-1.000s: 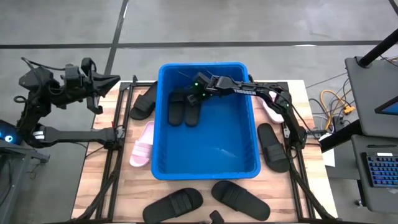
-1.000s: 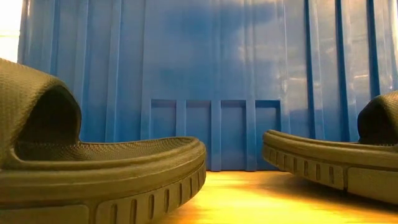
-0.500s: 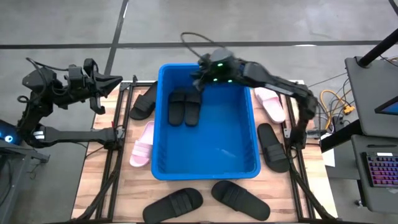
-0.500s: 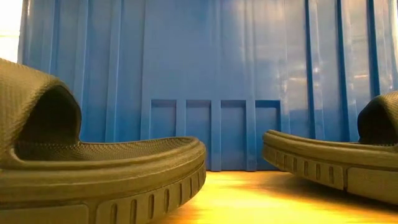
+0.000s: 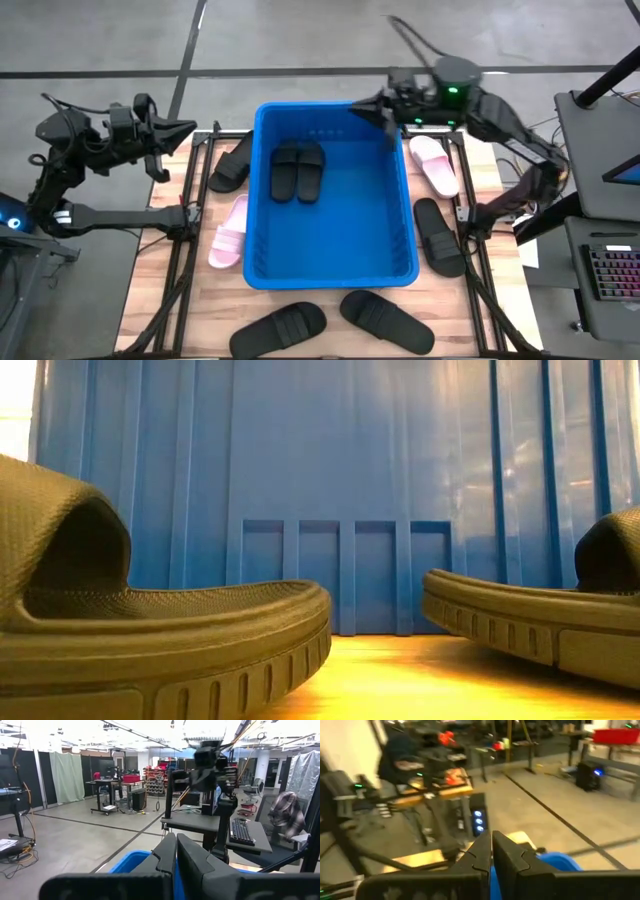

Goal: Pick and place slides into bin
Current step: Put the pink slide into the blue bin

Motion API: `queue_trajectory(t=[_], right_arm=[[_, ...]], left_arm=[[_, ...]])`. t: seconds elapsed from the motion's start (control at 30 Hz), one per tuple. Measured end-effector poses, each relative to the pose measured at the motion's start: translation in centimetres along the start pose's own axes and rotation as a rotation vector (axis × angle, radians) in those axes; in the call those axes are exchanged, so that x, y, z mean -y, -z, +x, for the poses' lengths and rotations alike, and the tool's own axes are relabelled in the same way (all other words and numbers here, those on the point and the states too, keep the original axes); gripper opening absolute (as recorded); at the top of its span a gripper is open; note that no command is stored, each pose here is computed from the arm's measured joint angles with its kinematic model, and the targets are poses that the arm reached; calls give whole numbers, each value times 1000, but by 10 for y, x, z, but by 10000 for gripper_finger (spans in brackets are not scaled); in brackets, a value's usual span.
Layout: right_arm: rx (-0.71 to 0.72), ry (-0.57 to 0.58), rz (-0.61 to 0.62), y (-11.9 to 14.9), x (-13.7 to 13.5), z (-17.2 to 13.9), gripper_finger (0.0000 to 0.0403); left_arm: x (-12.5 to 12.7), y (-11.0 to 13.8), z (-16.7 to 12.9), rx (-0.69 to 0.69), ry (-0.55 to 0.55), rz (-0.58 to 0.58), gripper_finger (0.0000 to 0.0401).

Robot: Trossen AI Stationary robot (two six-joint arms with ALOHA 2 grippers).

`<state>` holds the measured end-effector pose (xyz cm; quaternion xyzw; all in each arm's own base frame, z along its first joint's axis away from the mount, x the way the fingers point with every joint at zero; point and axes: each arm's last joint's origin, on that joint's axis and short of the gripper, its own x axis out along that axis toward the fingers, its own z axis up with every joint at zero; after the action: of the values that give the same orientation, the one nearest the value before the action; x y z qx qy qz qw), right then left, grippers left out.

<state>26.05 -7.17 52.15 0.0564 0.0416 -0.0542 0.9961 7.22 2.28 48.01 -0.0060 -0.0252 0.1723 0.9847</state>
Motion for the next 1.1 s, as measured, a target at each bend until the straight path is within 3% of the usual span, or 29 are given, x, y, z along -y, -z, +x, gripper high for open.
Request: queue_trajectory(t=[0.13,0.27,0.4,0.57,0.7,0.97,1.1], right_arm=[[-100,-13,-98,5,-13,-27,8],[-204,75,-78,15,-18,-46,8],[-176,131,-88,21,-22,-70,8],[-217,223,-44,52,-19,-92,8],[-130,224,1,78,-19,-114,8],[178,192,51,112,-17,-137,8],[181,192,50,128,-15,-134,8]], left_arm=[[0,0,-1,4,0,0,0],[0,0,-2,4,0,0,0],[0,0,-2,3,0,0,0],[0,-1,-3,8,0,0,0],[0,-1,-4,10,-2,-1,0],[0,0,-3,7,-4,-1,0],[0,0,-2,4,-3,-2,0]])
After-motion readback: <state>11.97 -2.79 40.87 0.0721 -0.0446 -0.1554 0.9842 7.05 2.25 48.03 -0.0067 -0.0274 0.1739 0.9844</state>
